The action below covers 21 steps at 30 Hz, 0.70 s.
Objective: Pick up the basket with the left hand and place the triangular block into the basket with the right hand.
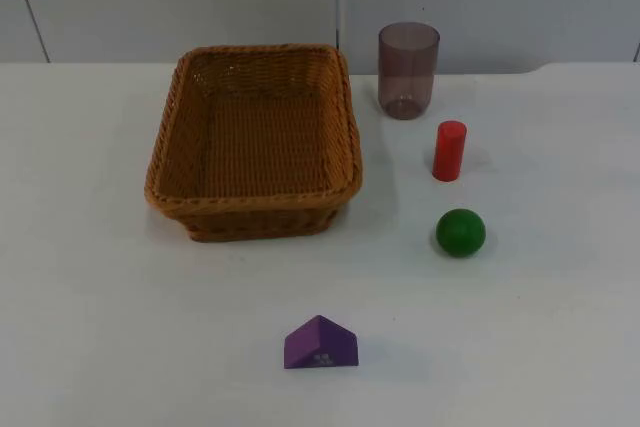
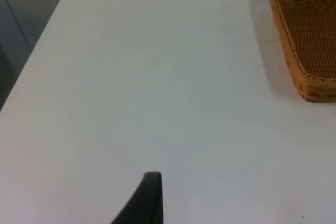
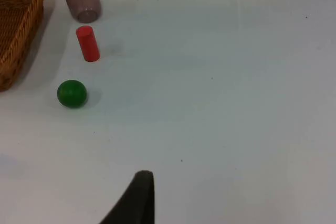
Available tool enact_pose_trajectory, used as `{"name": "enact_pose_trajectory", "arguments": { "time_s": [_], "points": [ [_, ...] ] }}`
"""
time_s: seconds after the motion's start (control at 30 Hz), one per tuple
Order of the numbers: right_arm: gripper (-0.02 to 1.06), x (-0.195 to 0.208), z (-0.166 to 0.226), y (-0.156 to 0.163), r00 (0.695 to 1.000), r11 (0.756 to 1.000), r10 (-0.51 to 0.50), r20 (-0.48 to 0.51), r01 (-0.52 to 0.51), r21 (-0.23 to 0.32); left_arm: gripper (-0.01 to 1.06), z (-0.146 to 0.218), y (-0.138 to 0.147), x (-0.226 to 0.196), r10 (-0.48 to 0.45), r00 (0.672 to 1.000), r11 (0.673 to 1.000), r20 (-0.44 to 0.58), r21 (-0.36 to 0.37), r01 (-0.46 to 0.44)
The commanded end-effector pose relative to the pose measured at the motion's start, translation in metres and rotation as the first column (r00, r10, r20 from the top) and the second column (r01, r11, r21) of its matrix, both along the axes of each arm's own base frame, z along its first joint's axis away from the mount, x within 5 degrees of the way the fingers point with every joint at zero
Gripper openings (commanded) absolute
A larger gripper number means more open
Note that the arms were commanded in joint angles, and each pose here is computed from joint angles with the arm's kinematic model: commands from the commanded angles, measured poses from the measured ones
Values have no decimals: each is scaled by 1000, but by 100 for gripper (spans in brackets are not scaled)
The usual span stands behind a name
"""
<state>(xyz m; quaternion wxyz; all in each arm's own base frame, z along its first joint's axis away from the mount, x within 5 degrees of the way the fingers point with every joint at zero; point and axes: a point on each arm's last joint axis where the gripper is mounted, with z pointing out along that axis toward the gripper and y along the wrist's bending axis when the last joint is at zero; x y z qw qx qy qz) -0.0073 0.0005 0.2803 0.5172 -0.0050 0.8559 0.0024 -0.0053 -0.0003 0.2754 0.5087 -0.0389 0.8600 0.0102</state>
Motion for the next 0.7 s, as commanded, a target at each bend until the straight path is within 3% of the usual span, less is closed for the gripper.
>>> {"name": "enact_pose_trajectory", "arguments": {
  "time_s": [0.0, 0.13, 0.33, 0.67],
  "points": [
    [105, -1, 3, 0, 1000, 1000, -4, 29, 4, -9, 105, 0, -2, 0, -13, 1000, 1000, 14, 0, 13],
    [105, -7, 16, 0, 997, 1000, -6, 80, 8, -16, 105, 2, -2, 0, -21, 999, 1000, 24, 16, 21],
    [105, 10, 48, -1, 996, 1000, -6, 90, 8, -16, 105, 14, -6, 10, -68, 998, 997, 2, -31, 68],
    [105, 70, 63, 0, 1000, 1000, -4, -30, 4, -10, 105, 39, -4, 52, -70, 994, 997, -80, -41, 67]
  ]
}}
